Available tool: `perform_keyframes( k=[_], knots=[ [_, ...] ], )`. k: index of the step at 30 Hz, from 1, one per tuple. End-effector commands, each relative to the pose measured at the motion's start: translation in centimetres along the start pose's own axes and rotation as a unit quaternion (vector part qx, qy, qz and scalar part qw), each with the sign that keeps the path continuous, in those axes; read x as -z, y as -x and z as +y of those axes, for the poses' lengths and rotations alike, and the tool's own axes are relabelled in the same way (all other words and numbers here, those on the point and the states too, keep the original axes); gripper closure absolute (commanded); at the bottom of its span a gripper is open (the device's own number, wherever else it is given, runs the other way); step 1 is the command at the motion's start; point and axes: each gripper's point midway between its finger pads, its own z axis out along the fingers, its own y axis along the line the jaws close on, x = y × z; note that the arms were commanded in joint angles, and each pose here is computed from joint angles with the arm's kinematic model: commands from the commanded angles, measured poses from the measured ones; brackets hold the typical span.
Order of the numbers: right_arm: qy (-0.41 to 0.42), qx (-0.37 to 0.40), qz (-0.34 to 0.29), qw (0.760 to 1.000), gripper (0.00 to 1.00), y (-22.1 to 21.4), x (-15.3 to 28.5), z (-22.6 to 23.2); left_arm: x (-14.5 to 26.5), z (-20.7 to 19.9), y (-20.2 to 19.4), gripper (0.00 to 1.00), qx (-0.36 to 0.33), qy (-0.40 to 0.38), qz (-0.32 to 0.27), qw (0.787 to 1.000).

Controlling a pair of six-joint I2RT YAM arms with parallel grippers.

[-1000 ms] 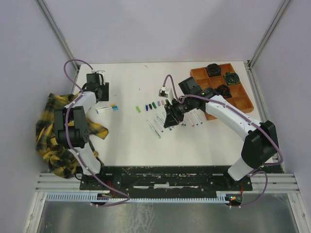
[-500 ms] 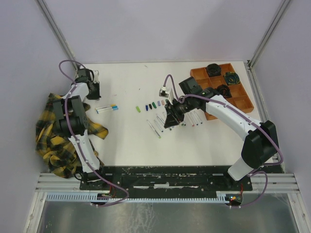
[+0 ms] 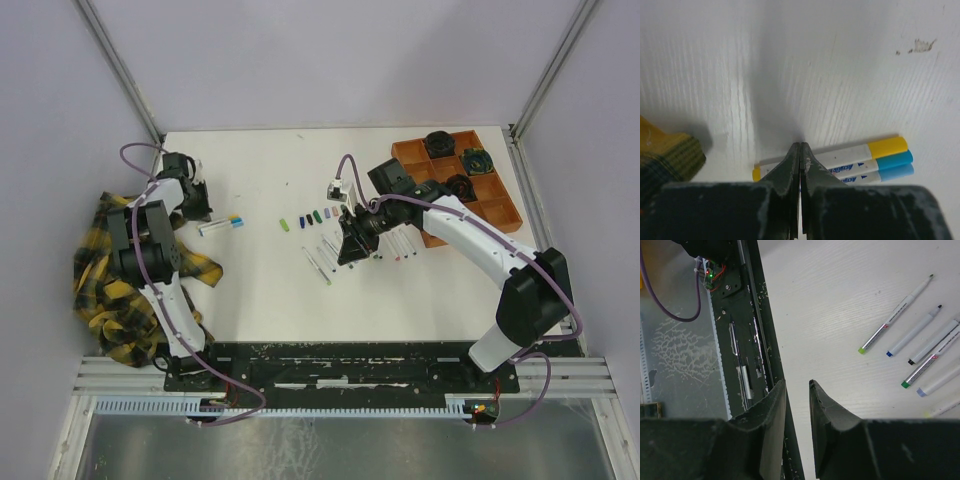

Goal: Open the pen caps
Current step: Move the pen to the center of the board.

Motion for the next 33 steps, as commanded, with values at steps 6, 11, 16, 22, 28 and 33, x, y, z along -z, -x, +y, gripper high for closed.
perform_keyframes(
  k=[6, 11, 16, 22, 28, 33],
  knots=[
    [0.011, 0.023, -0.018, 1.000, 0.68, 1.7, 0.1, 0.1, 2.8, -1.9, -5.3, 0.97, 0.084, -0.026, 0.037, 0.995],
    [0.010, 0.023, -0.019, 1.000, 0.68, 1.8, 0.2, 0.1, 3.1, -3.6, -7.8, 0.97, 0.119, -0.065, 0.066, 0.989],
    [0.010, 0.025, -0.020, 0.999, 0.68, 1.8, 0.3, 0.3, 3.9, -5.3, -9.0, 0.94, 0.127, -0.104, 0.071, 0.984],
    [0.013, 0.024, -0.019, 0.999, 0.68, 1.7, 0.2, 0.3, 5.2, -6.5, -9.2, 0.88, 0.106, -0.107, 0.054, 0.987],
    [0.014, 0.024, -0.019, 0.999, 0.68, 1.7, 0.2, 0.3, 7.5, -4.8, -6.5, 0.80, 0.104, -0.055, -0.025, 0.993],
    [0.014, 0.022, -0.018, 0.999, 0.68, 1.6, 0.1, 0.2, 9.6, -4.9, -4.7, 0.72, 0.094, -0.056, -0.081, 0.991]
  ],
)
